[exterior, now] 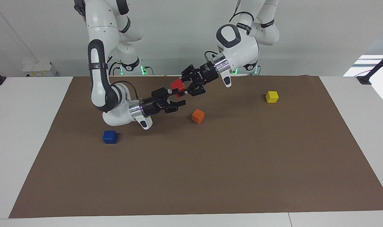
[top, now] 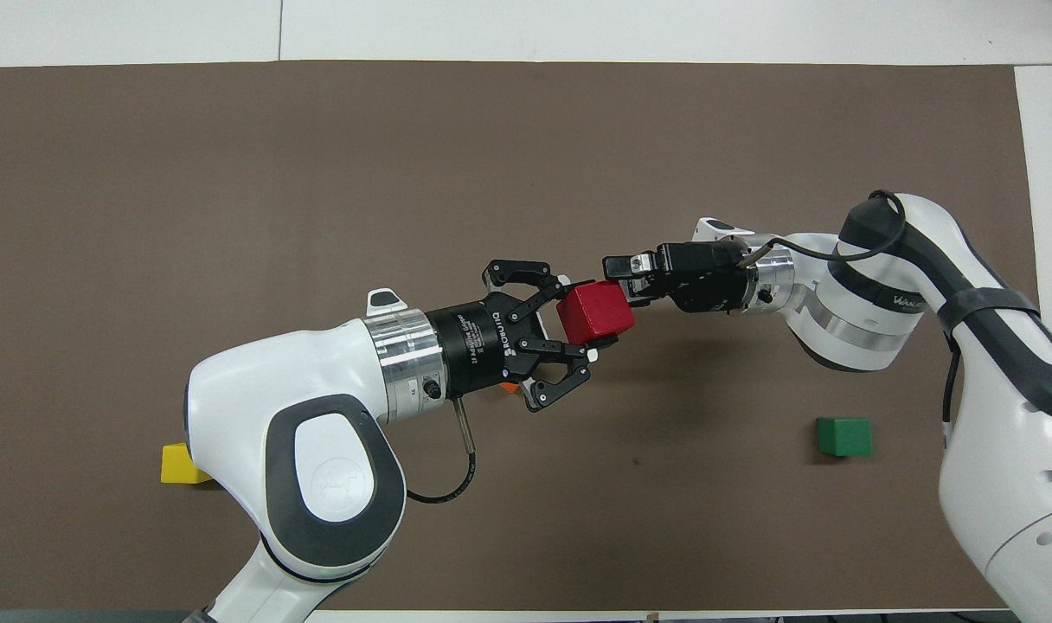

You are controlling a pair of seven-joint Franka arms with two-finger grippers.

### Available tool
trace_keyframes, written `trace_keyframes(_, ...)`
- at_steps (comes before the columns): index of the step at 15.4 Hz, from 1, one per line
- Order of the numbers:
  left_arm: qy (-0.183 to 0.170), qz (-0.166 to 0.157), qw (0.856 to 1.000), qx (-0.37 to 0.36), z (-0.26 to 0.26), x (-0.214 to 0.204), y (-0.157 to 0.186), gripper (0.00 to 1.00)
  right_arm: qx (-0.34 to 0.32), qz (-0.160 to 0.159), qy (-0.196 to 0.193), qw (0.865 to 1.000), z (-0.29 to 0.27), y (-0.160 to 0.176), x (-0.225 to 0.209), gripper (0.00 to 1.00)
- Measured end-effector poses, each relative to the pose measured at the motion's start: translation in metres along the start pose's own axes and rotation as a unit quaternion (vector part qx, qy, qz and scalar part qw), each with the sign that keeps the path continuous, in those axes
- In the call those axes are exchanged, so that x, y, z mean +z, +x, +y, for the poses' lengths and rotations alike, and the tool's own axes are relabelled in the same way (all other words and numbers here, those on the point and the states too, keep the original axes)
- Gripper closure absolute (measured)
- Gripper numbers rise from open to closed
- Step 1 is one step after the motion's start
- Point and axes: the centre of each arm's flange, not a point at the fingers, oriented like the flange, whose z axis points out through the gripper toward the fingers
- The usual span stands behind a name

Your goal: Transfer red block to right arm and stack on blue block

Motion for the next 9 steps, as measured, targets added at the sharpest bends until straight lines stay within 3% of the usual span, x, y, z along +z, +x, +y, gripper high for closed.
trace_keyframes(9, 0.029, -0.006, 0.999, 0.019, 0.0068, 0.0008, 0.0083, 0.45, -0.005, 0.002, 0.0, 1.0, -0.0045, 0.0024, -0.0022, 0.0)
